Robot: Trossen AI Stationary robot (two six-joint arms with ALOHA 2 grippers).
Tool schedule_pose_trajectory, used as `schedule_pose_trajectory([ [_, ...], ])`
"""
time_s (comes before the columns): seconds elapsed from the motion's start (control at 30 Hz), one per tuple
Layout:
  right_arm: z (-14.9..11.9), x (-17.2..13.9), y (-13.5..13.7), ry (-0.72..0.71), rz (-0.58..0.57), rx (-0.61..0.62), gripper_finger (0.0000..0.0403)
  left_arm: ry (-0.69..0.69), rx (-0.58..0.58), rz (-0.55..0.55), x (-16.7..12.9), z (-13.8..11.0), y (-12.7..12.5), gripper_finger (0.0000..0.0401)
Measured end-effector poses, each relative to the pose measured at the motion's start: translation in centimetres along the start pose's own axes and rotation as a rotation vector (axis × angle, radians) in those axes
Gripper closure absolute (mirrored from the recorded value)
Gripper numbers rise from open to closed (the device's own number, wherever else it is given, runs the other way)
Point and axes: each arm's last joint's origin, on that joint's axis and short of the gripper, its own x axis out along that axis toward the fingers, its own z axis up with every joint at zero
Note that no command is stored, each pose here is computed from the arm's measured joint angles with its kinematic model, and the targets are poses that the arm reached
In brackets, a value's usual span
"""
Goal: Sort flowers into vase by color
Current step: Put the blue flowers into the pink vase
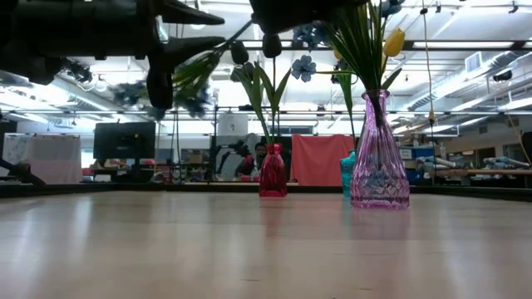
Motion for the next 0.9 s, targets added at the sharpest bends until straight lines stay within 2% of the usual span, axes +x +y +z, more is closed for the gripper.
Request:
schedule_pose_trajectory([
  [0.13, 0.0, 0.4, -0.1, -0.008, 0.012, -0.006, 0.0388, -0.016, -0.145, 0.008, 0.2, 0.3, 0.4, 0.03],
  [0.37, -0.1, 0.8, -0.2, -0.003, 0.003, -0.004, 0.0387, 0.004, -0.25, 0.017, 0.2, 0.0, 0.5, 0.0299],
  [0.9, 0.0, 1.3, -0.3, -0.03, 0.036, 0.012, 0.0387, -0.008, -0.257, 0.037, 0.1, 0.0, 0.5, 0.0293],
])
